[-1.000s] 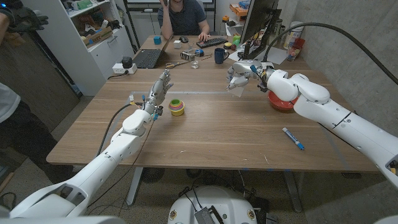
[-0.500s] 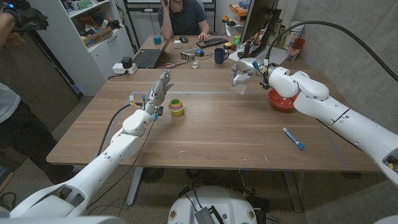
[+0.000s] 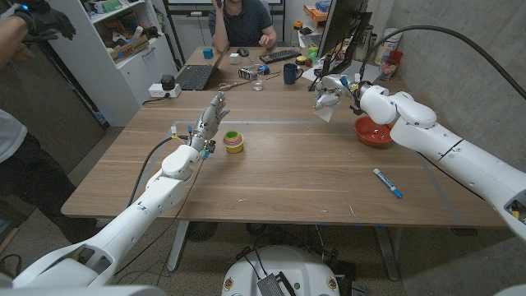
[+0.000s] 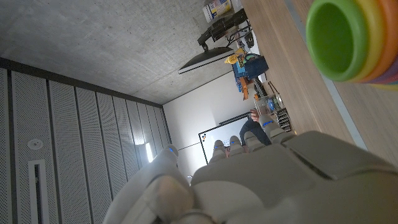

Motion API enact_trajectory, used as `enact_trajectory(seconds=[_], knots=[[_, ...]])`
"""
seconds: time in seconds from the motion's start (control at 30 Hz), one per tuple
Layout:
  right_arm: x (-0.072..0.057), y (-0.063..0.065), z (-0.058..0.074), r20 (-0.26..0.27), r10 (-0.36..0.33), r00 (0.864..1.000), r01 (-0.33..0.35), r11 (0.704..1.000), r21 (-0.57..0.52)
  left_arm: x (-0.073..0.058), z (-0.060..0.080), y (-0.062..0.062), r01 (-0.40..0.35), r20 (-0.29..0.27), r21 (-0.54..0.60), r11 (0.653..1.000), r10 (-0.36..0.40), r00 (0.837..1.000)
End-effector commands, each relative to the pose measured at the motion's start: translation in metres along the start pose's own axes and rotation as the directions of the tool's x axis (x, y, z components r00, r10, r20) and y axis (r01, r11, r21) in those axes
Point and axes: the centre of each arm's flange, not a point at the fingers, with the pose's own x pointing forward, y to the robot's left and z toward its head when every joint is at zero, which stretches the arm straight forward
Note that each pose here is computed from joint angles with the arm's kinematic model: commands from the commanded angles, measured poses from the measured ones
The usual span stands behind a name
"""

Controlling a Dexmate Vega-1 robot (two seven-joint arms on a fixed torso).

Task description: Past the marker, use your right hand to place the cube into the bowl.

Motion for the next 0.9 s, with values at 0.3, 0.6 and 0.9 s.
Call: enact_trajectory(seconds=[0.3, 0.6, 0.9], knots=[[0.0, 0.002, -0.046, -0.132, 0.016, 0.991, -0.011, 0.999, 0.039, 0.002, 0.0, 0.002, 0.003, -0.003, 0.004, 1.0, -0.003, 1.0], [-0.005, 0.003, -0.064, -0.186, 0.015, 0.982, -0.005, 0.999, 0.054, 0.001, 0.001, 0.004, -0.001, -0.004, 0.009, 1.0, 0.001, 1.0], [-0.013, 0.001, -0.08, -0.236, -0.001, 0.972, 0.012, 0.999, 0.045, 0.002, 0.001, 0.006, -0.002, -0.001, 0.004, 1.0, 0.002, 1.0]])
